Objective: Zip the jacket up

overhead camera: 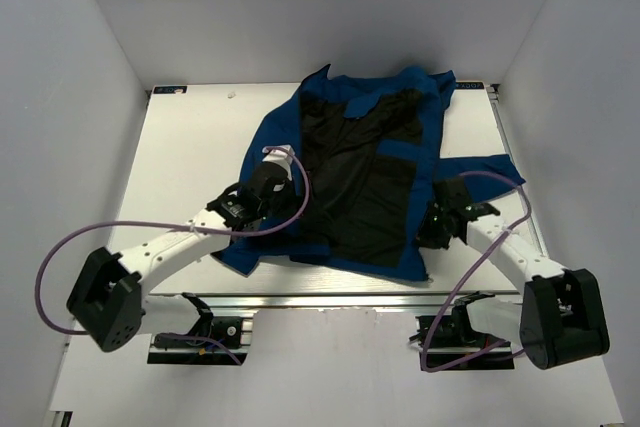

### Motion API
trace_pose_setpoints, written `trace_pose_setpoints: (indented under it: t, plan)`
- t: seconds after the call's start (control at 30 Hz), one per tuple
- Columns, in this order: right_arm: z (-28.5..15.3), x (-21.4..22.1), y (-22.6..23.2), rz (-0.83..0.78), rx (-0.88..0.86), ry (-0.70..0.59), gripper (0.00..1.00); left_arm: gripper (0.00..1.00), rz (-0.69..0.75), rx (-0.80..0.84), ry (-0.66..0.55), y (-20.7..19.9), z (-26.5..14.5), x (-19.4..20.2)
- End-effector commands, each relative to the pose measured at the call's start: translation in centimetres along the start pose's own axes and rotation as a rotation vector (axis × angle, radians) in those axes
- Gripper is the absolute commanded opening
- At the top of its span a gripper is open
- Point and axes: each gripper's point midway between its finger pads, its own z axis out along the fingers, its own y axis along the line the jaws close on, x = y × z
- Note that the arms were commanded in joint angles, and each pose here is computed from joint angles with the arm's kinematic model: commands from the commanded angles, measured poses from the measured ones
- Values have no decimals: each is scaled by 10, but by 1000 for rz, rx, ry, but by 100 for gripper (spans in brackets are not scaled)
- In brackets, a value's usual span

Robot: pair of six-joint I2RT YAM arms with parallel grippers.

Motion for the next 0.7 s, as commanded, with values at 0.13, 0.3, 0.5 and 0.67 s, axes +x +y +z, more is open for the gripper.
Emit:
trace_pose_setpoints:
  t: [0.13,0.3,0.5,0.67]
  plan:
    - [-130,-103,-31,-56,448,-373,0,98,-113,-10,38,51,27,12]
    - [-228,-142,-11,-55,507,-502,0,98,-143,-29,52,74,31,23]
    - [-227,-151,63,-263,277,-403,0,98,-154,9,77,68,26,30]
    - [-173,-100,159,-507,74,-244,0,98,-162,-37,-1,68,0,6]
